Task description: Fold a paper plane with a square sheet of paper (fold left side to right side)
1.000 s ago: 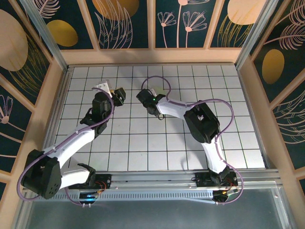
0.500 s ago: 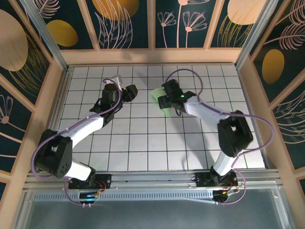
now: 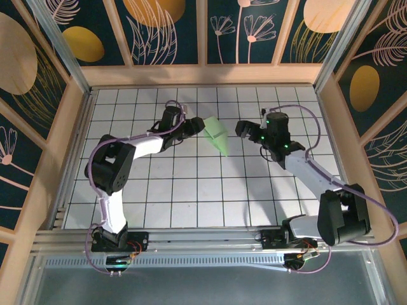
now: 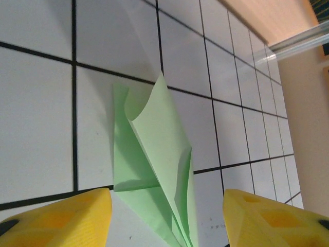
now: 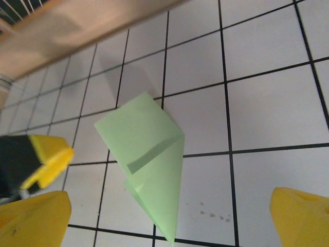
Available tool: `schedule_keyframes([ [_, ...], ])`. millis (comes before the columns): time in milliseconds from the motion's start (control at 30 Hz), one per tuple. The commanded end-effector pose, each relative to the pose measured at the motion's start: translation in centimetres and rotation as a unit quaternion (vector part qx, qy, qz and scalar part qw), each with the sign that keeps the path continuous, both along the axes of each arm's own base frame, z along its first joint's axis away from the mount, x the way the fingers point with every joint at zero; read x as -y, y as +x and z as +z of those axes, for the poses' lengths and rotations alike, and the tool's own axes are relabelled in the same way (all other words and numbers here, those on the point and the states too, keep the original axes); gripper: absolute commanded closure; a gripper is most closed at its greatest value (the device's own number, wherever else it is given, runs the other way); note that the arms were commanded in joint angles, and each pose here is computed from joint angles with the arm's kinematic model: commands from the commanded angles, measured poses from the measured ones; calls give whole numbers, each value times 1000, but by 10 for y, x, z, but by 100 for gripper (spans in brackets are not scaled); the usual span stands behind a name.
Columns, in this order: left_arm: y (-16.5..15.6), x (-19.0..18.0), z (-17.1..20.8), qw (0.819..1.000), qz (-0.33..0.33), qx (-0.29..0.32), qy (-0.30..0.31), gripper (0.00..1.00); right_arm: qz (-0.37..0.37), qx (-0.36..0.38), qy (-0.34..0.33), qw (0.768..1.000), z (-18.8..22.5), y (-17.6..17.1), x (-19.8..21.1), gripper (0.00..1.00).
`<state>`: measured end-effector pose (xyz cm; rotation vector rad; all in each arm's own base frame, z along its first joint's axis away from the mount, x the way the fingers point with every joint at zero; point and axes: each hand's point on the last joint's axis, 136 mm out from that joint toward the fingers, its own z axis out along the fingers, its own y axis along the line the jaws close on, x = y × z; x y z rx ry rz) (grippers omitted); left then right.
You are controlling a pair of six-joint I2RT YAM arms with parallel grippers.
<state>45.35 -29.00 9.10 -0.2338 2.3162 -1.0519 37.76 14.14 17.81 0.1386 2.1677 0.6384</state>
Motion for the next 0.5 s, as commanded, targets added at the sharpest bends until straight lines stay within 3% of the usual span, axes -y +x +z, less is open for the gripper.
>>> schedule_keyframes([
  [0,9,18,-2,999,-17,-14,-25,41,7,42,59,997,30,0,-1,1],
  [267,30,34,-32,999,-21,-43,-23,46,-1,48,57,997,33,-7,16,1],
  [467,36,38,-41,999,-22,-42,-24,64,18,48,72,996,31,-10,18,6],
])
